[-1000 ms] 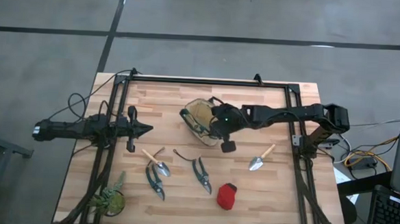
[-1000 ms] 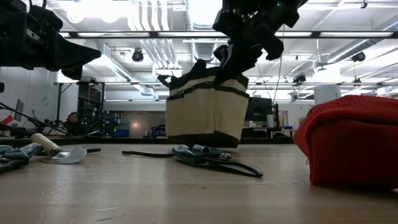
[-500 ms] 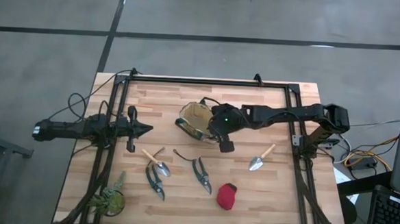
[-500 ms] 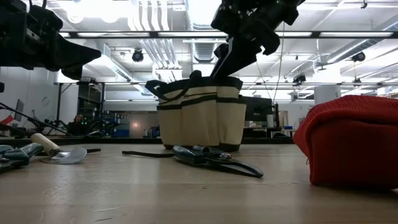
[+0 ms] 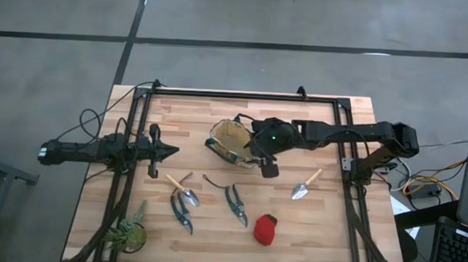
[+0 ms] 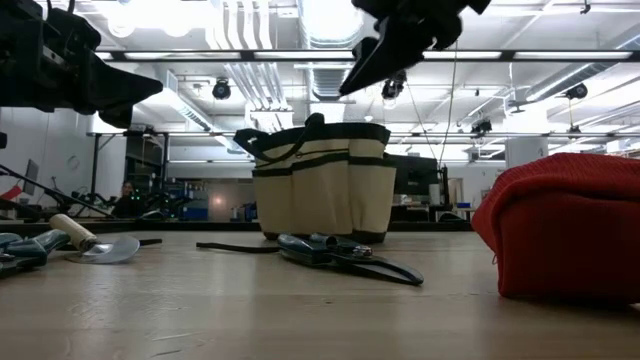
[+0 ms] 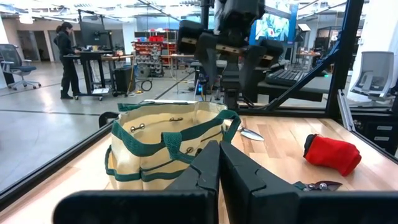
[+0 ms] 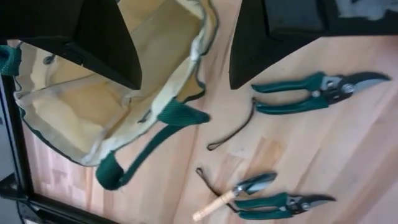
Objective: Pick & Place Garden tools in Gardening bag
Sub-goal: Put the red gloves into the gardening bag
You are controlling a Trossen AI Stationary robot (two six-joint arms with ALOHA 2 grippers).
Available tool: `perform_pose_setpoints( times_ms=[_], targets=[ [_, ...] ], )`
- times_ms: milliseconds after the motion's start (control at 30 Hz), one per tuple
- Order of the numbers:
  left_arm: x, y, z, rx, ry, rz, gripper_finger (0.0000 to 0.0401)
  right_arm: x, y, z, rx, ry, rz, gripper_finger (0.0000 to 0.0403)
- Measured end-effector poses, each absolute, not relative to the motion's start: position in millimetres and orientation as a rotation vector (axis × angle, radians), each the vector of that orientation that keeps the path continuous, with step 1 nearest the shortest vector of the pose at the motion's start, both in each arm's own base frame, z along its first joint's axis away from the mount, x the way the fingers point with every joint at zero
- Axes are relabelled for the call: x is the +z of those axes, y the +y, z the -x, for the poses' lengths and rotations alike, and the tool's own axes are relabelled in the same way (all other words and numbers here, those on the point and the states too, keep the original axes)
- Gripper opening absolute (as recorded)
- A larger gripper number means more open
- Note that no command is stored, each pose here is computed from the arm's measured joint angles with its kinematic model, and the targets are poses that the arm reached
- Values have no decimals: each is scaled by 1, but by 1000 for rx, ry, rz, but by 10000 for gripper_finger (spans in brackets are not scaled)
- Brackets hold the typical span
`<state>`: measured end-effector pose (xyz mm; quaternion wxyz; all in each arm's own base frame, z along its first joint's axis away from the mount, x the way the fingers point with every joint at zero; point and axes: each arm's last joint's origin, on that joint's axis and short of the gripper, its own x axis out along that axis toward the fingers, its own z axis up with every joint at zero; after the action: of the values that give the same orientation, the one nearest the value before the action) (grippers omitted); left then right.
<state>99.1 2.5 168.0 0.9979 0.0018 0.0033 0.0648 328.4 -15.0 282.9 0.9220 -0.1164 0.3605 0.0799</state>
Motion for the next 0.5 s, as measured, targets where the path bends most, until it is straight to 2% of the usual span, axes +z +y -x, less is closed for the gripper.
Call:
perform_pose_setpoints(
  times_ms=[267, 500],
  targets=[
    [168, 2, -99, 129, 6, -3, 14, 288, 9, -315, 228, 790, 230, 236],
    [168, 2, -99, 129, 5, -4, 14, 281, 30, -302, 270, 921, 176, 226]
  ],
)
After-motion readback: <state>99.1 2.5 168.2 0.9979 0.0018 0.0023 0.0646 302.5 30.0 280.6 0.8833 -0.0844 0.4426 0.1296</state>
